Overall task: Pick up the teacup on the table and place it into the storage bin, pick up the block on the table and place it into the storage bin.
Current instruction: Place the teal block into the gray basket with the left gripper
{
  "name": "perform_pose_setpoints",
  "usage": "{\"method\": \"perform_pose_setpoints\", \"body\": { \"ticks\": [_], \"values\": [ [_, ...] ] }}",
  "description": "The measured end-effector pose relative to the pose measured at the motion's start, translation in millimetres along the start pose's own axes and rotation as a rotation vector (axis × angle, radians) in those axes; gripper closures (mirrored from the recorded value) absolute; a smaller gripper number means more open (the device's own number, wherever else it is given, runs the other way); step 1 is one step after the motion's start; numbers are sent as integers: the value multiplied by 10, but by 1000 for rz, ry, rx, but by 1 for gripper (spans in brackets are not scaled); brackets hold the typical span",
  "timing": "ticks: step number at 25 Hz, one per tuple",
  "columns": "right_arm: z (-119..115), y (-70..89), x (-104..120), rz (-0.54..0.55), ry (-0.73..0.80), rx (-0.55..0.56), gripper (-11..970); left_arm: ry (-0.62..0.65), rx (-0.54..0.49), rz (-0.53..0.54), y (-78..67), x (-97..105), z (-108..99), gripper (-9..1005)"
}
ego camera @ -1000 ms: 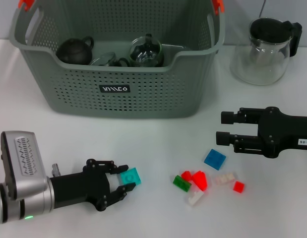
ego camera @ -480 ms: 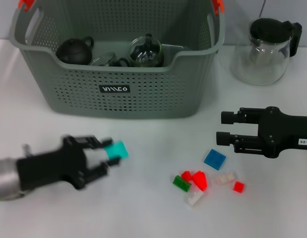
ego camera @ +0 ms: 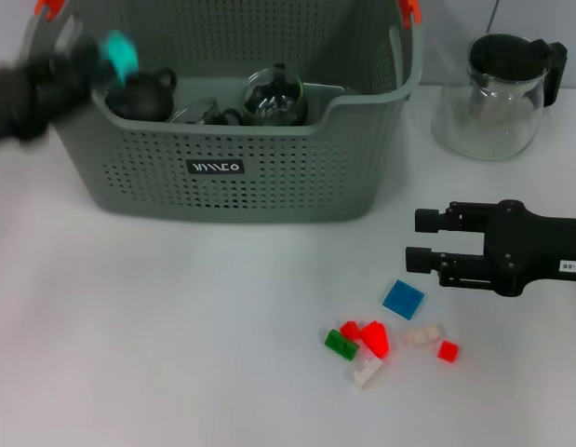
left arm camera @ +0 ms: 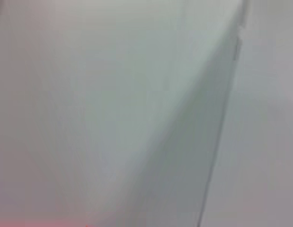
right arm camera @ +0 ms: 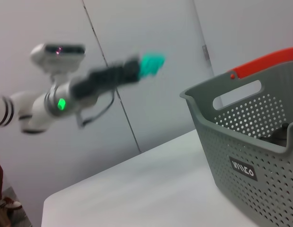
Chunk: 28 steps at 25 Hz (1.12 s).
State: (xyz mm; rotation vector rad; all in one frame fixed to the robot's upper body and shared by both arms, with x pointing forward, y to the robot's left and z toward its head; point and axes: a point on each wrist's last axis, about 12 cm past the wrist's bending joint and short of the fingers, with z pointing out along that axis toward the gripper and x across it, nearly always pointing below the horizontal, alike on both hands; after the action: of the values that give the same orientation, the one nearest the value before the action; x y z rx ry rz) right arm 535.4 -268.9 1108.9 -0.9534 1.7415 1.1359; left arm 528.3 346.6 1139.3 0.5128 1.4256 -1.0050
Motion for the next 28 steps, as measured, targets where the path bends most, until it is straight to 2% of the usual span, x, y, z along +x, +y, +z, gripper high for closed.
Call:
{"method": "perform_pose_setpoints", "body": {
  "ticks": [2,4,7,12,17,20,22,28],
  "values": [
    [1,0,0,0,0,0,284,-5,-12,-68,113,-193,120,549],
    [2,1,1,0,0,0,284,29,-26,-130,247,-409,323,544],
    [-3,4,12,3,-1,2,284,118,-73,-170,407,-589,652,538],
    [-2,8,21,2,-2,3,285,328,-227,-128,575,-586,1165,527],
    [-1,4,13,-1,-1,2,285,498,-367,-38,607,-424,1534,516],
    [-3,3,9,-1,0,2,285,554,-418,-20,603,-352,1654,509],
    [-8,3,10,-1,0,2,285,547,-433,-22,596,-347,1683,505],
    [-24,11,32,3,0,4,285,381,-405,-77,525,-518,1551,491]
  ]
}}
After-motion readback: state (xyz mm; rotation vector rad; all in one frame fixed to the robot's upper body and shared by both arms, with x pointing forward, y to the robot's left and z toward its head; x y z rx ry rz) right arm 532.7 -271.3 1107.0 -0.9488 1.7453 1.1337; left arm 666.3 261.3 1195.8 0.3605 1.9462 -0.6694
